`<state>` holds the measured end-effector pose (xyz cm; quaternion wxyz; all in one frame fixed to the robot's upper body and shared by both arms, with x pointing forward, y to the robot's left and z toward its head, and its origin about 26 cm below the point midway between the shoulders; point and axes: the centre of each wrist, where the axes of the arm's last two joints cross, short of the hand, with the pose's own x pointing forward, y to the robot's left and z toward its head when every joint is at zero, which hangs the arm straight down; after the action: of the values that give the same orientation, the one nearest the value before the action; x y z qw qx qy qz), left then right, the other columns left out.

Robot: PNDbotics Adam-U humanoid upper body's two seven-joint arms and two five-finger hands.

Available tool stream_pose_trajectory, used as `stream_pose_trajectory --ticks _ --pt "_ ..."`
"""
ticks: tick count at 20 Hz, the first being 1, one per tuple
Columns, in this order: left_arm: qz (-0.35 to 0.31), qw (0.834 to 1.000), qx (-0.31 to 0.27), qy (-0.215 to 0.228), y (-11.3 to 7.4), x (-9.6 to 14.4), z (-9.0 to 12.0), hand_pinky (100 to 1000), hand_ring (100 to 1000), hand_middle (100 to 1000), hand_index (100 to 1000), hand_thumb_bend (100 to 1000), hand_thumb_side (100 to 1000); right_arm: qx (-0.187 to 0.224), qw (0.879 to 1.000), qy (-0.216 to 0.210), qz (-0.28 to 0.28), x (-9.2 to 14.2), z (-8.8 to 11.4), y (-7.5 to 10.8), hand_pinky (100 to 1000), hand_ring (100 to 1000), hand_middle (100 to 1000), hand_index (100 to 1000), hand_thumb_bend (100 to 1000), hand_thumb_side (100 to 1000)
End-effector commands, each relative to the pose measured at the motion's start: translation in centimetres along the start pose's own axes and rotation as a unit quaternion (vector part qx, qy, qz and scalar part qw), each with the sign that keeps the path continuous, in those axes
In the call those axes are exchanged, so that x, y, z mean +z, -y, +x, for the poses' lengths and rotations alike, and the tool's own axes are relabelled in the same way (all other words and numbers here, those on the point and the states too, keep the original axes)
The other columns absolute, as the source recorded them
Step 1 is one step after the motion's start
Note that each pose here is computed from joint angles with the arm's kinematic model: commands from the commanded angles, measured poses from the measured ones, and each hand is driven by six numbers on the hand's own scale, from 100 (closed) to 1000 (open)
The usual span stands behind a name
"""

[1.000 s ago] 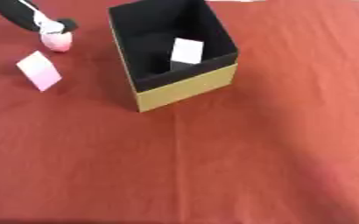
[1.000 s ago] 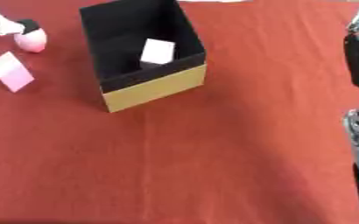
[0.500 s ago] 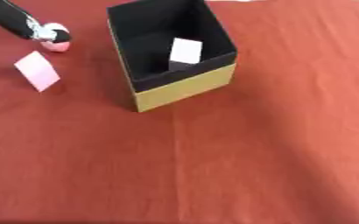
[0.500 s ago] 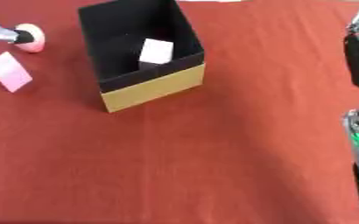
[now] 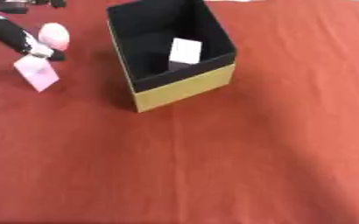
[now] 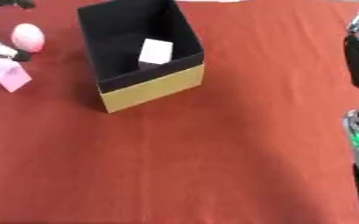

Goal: Pick up objects on the table and place them in the box.

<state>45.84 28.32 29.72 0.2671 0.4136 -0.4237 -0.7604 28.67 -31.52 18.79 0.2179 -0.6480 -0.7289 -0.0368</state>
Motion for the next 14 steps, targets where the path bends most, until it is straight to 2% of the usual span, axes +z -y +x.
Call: stream_pose_trajectory --ticks 1,5,8,14 --pt "-0.067 0.996 -0.049 0.023 -0.3 0.8 -1.2 765 872 851 1000 618 849 -0.001 1.000 0.008 -0.017 -0.8 0.2 0.4 810 744 766 879 100 687" --pt "-0.072 0.997 -0.039 0.014 0.5 0.3 -1.3 726 839 813 973 573 849 -0.002 1.000 0.006 -0.018 -0.7 0.2 0.4 810 744 766 879 100 688" --pt "-0.080 0.996 -0.037 0.014 1.0 -0.1 -1.2 680 801 801 966 599 861 -0.003 1.000 0.006 -0.019 -0.7 0.3 0.3 810 744 765 879 100 688" --pt "-0.089 0.995 -0.035 0.010 1.5 -0.9 -1.0 668 785 783 967 585 867 -0.004 1.000 0.004 -0.020 -0.7 0.3 0.3 809 744 763 878 100 689"
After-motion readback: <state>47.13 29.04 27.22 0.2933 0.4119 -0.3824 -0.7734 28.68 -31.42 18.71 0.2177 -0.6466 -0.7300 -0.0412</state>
